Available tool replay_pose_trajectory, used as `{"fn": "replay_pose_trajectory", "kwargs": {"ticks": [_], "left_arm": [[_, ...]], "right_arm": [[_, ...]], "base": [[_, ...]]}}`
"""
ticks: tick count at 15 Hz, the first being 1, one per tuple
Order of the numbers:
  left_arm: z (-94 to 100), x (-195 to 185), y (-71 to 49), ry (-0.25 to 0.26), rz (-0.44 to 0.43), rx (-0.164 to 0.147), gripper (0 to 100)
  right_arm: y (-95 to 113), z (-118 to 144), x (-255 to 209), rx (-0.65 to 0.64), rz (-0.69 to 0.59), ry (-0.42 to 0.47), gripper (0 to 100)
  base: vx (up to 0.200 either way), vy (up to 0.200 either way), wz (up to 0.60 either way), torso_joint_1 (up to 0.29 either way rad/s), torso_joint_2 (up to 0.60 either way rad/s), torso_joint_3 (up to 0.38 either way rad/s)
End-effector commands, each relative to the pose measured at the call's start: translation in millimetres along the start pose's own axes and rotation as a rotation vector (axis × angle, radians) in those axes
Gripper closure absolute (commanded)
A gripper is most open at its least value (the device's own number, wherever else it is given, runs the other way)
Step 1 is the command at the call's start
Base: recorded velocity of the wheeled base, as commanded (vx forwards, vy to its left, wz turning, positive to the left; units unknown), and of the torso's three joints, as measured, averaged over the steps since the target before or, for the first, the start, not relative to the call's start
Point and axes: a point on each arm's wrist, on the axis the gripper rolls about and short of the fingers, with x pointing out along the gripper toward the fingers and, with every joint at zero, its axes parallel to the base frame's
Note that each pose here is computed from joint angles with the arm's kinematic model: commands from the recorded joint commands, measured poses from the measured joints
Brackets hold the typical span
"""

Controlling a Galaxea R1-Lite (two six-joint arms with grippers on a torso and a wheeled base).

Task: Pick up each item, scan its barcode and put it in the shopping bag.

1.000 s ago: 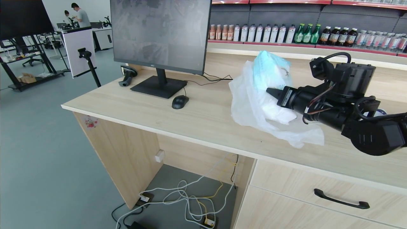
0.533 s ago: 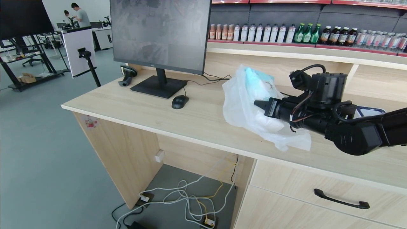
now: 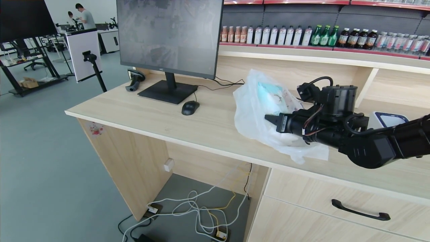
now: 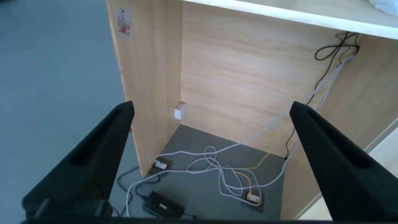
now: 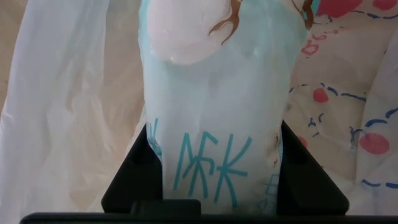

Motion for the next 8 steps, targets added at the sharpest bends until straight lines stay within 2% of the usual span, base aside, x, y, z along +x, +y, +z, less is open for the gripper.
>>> {"fn": "replay_pose_trajectory", "kwargs": {"ticks": [1,3,6,8], "left_arm": [[0.1,0,0.0,-0.001,0.000,0.000,0],[0.1,0,0.0,-0.001,0.000,0.000,0],[0.1,0,0.0,-0.001,0.000,0.000,0],[0.1,0,0.0,-0.001,0.000,-0.001,0]], "right_arm": [[-12,-10,-1,-0.024,-0.031,0.042,100],[-34,-7,-5,-0.070,-0.087,0.034,100],[-52,15,-13,-0.069,-0.133,-0.035,100],[-55,22,-20,-0.071,-0.142,-0.055,100]], "base": [[0.000,0.000,0.00,0.000,0.00,0.000],[0.000,0.000,0.00,0.000,0.00,0.000],[0.000,0.000,0.00,0.000,0.00,0.000],[0.000,0.000,0.00,0.000,0.00,0.000]]}}
